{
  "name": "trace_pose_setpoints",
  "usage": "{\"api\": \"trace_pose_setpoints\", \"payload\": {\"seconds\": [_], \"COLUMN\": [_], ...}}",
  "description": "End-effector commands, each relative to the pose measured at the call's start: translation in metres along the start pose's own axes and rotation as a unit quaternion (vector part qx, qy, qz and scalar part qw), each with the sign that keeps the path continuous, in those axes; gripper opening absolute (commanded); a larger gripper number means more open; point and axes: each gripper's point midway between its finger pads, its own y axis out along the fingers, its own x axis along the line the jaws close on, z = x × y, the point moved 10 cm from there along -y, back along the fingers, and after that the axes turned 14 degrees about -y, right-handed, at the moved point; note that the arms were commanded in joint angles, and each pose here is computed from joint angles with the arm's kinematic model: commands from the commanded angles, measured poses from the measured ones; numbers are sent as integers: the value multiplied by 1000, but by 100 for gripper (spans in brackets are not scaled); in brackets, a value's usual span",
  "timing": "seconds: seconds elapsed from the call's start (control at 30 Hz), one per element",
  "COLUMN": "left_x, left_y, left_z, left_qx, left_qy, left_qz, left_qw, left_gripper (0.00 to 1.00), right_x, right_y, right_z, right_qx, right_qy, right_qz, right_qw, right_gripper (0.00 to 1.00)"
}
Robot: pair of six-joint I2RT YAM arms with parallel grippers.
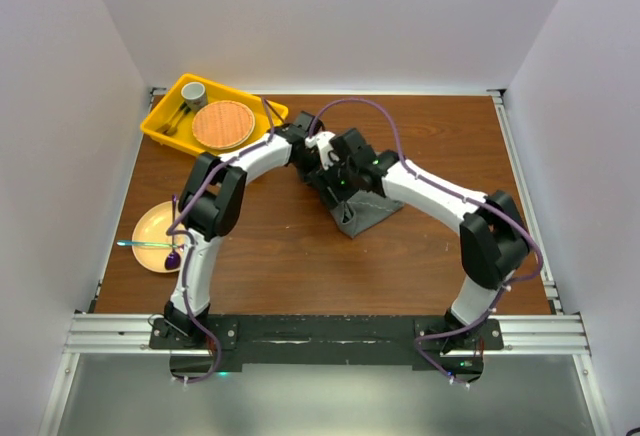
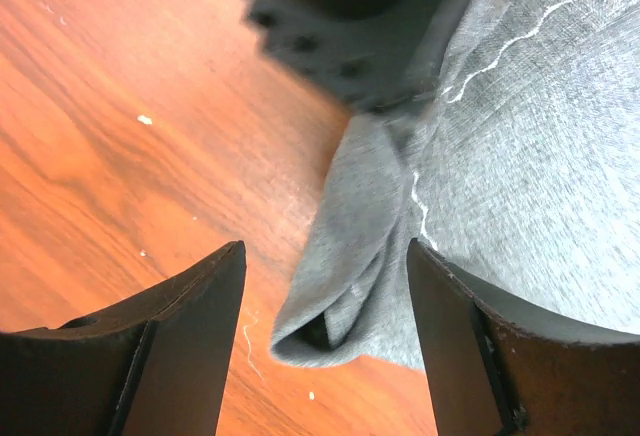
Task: Fold the napkin, place the utensils inside, and roll it up
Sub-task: Roll the napkin with the utensil
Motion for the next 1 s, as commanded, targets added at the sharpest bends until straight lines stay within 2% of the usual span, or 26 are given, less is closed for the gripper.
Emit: {"api": "trace_pose_setpoints", "payload": {"seconds": [0.0,0.2,0.3,0.43,0.67,0.8,0.97], "left_x": [55,52,55,57,58,59,60], "left_y": [23,20,20,21,23,24,26], "left_z": [18,16,15,17,17,17,17], "left_qx": [76,81,84,91,94,97,101], "left_qy": [-25,-23,-24,-29,-33,-34,-34], "left_qz": [-154,-160,-166,-165,-164,-164,-163], "left_qw": [985,984,982,982,982,981,981], "left_gripper": [0,0,0,0,0,0,0], "right_x": [19,34,34,35,36,35,33], "right_y": [-19,-2,15,31,40,49,63], "right_z": [-9,4,13,16,17,20,29], "right_qx": [-30,-29,3,15,25,41,63], "right_qy": [-67,-92,-93,-93,-92,-93,-110], "right_qz": [124,116,117,110,111,116,117], "right_qw": [990,989,989,989,989,988,985], "right_gripper": [69,65,63,60,47,60,64]}}
